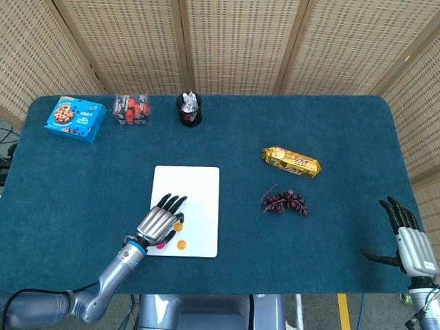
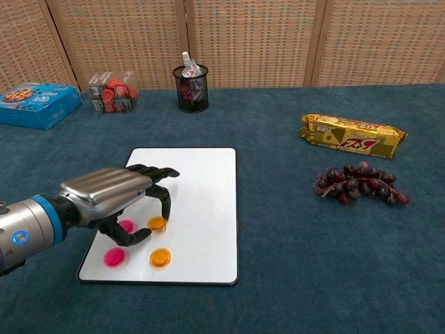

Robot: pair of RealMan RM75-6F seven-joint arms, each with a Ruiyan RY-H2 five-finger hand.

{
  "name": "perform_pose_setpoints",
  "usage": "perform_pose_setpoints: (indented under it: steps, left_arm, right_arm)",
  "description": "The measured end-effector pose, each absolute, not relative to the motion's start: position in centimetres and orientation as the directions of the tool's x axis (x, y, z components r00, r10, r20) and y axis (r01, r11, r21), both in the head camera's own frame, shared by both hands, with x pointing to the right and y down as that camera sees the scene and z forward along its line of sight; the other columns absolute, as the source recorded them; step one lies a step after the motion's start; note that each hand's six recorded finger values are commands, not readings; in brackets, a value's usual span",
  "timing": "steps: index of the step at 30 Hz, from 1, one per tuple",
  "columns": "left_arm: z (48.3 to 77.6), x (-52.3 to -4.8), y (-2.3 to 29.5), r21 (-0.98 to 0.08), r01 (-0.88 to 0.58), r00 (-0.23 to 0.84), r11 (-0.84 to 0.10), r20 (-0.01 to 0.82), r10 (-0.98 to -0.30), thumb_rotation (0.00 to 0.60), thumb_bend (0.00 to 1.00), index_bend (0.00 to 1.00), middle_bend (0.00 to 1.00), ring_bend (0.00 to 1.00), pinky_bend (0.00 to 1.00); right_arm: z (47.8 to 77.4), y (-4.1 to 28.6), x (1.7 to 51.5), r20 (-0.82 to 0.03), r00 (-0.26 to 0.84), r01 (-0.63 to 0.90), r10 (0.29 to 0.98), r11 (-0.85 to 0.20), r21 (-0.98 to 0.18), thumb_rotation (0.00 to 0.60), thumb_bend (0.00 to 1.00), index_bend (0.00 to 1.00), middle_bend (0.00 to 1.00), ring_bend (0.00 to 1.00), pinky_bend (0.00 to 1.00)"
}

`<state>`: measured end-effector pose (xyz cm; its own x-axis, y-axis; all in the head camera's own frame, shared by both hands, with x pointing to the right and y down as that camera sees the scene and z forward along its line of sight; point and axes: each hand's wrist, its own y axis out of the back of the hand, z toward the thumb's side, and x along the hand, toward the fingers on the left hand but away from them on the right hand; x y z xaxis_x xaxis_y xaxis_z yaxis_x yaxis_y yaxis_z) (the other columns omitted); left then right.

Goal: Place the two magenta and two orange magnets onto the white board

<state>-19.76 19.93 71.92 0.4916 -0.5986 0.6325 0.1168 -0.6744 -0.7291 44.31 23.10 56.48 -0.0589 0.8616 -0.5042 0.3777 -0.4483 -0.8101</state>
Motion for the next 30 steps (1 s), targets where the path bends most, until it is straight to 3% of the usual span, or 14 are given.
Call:
perform_pose_setpoints:
  steps: [7,17,23,30]
  left_arm:
    - [71.93,-19.57,19.92,-0.730,0.112,0.497,-0.674,0.628,-0.599,0.600,0.43,0.78,0.00,0.00,0.00]
    - [71.90,-19.56,20.01,-0.721,0.105,0.498,-0.685,0.635,-0.591,0.600,0.40,0.49,0.00,0.00,0.00]
    - [71.77,-19.70,19.80,-0.722,0.100,0.497,-0.685,0.633,-0.594,0.600,0.40,0.39,0.00,0.00,0.00]
    - [71.82,-19.69,19.78,-0.718,0.101,0.494,-0.688,0.637,-0.592,0.600,0.40,0.35,0.00,0.00,0.00]
  right_arm:
    - [56.46,23.10,44.33,-0.504,-0.059,0.379,0.862,-0.448,-0.810,0.600,0.00,0.00,0.00,0.00,0.00]
    - [56.45,23.11,44.33,-0.503,-0.058,0.378,0.862,-0.447,-0.810,0.600,0.00,0.00,0.00,0.00,0.00]
    - [56.45,23.11,44.32,-0.504,-0.058,0.378,0.862,-0.448,-0.810,0.600,0.00,0.00,0.00,0.00,0.00]
    - [56.45,23.11,44.33,-0.504,-0.059,0.379,0.862,-0.448,-0.810,0.600,0.00,0.00,0.00,0.00,0.00]
